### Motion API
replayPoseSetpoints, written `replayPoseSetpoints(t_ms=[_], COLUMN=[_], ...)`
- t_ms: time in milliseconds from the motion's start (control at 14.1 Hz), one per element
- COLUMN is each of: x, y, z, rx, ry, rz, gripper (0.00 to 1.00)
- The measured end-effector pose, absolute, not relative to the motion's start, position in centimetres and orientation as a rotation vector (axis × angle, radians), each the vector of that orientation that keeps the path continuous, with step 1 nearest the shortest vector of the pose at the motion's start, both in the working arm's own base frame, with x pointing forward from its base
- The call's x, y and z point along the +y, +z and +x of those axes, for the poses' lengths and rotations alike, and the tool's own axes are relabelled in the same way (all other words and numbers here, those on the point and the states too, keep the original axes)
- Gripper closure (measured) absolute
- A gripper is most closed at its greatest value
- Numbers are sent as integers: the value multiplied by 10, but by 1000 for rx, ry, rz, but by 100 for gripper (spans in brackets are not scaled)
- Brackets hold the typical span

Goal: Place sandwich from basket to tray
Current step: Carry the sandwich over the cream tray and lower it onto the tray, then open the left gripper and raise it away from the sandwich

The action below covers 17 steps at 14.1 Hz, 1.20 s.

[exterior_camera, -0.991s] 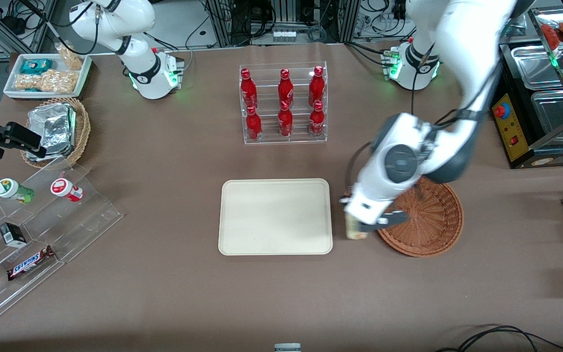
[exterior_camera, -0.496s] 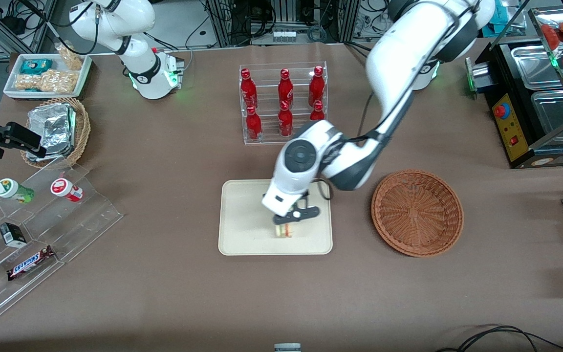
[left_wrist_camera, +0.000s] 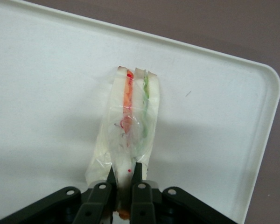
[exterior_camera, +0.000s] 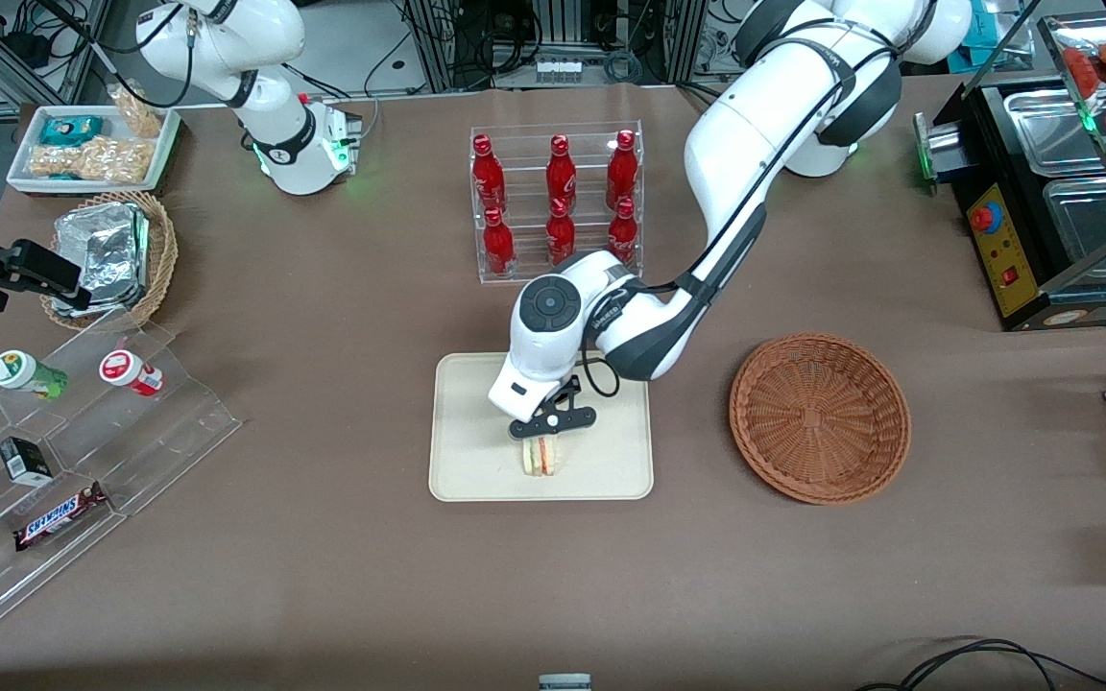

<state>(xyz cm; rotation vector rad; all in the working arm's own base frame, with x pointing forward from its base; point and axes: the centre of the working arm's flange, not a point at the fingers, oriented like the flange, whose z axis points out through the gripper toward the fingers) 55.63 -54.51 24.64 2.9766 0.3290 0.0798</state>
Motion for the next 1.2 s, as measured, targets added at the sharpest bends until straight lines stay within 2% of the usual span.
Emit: replayPoseSetpoints(t_ms=[71,283,566,779,920,1204], x=[-547,-549,-522,-478,-438,-348], y=[249,283,397,451,455,452], z=[557,564,552,531,529,546], rx=[379,446,465,500,563,647], ry=[96,145,179,212,216,182], rz=[2946,2893,2989,3063,3101,3155], gripper=[66,37,0,0,0,0])
